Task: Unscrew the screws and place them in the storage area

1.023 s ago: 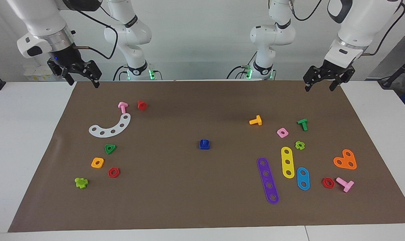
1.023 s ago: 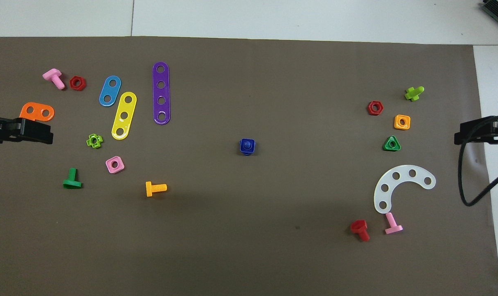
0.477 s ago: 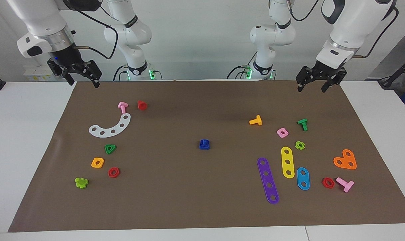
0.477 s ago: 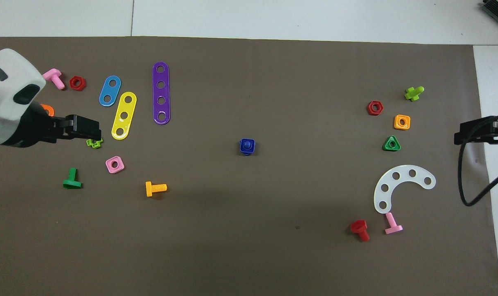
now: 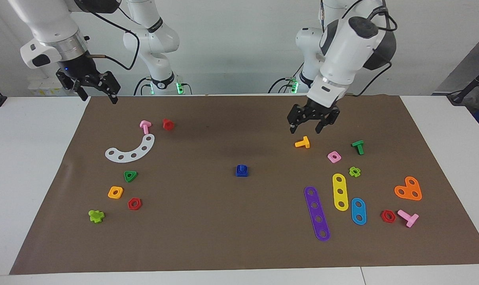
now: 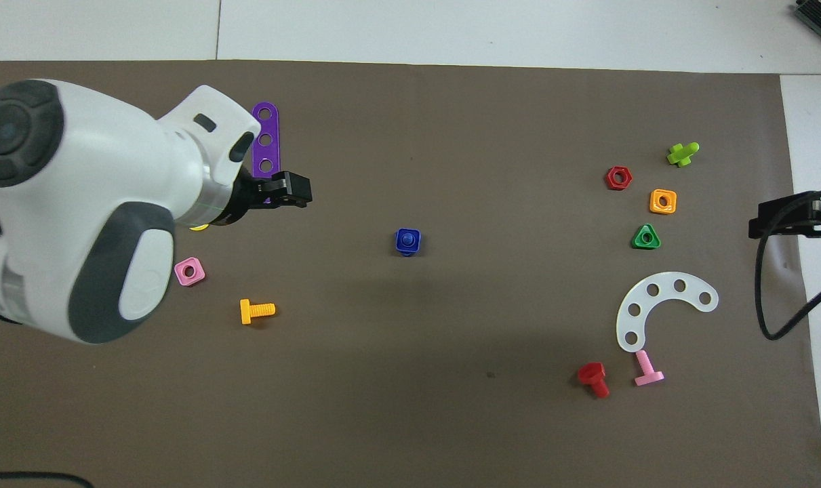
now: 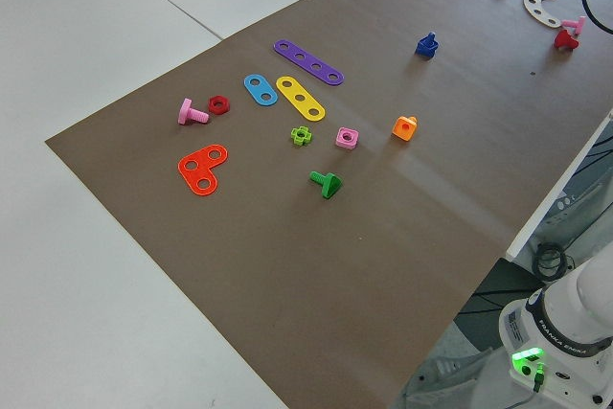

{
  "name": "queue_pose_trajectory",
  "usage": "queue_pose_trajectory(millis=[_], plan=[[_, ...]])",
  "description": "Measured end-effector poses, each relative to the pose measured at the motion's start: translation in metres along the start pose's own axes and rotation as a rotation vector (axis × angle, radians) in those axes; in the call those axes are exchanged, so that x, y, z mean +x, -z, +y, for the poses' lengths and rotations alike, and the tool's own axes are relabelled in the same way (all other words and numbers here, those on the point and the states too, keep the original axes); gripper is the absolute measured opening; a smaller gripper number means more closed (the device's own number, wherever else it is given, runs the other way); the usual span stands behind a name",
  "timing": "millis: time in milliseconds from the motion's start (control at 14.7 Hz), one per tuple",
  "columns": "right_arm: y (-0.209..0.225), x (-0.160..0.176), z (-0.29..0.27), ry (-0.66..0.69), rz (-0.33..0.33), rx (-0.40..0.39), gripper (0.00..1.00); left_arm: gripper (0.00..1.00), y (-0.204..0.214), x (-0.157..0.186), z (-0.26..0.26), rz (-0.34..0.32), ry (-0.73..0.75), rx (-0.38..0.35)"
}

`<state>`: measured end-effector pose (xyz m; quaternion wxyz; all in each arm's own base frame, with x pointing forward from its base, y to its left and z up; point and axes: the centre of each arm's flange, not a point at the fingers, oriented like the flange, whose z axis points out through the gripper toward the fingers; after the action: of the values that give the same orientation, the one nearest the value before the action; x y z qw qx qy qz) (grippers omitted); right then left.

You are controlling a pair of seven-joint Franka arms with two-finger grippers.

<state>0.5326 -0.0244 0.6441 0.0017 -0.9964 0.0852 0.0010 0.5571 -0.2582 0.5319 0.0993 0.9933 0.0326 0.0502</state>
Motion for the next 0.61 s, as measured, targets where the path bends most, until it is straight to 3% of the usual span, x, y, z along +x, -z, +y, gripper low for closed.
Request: queue_pose_trajectory(millis=[273, 614], plan=[[0.0, 0.0, 0.0, 0.0, -0.001, 0.0, 1.0, 0.92, -0.067, -0.004, 0.048, 0.02, -0.006, -0.019], [0.0, 0.0, 0.0, 0.0, -0.001, 0.0, 1.0, 0.92, -0.161, -0.026, 0.1, -0.004, -0.117, 0.05]])
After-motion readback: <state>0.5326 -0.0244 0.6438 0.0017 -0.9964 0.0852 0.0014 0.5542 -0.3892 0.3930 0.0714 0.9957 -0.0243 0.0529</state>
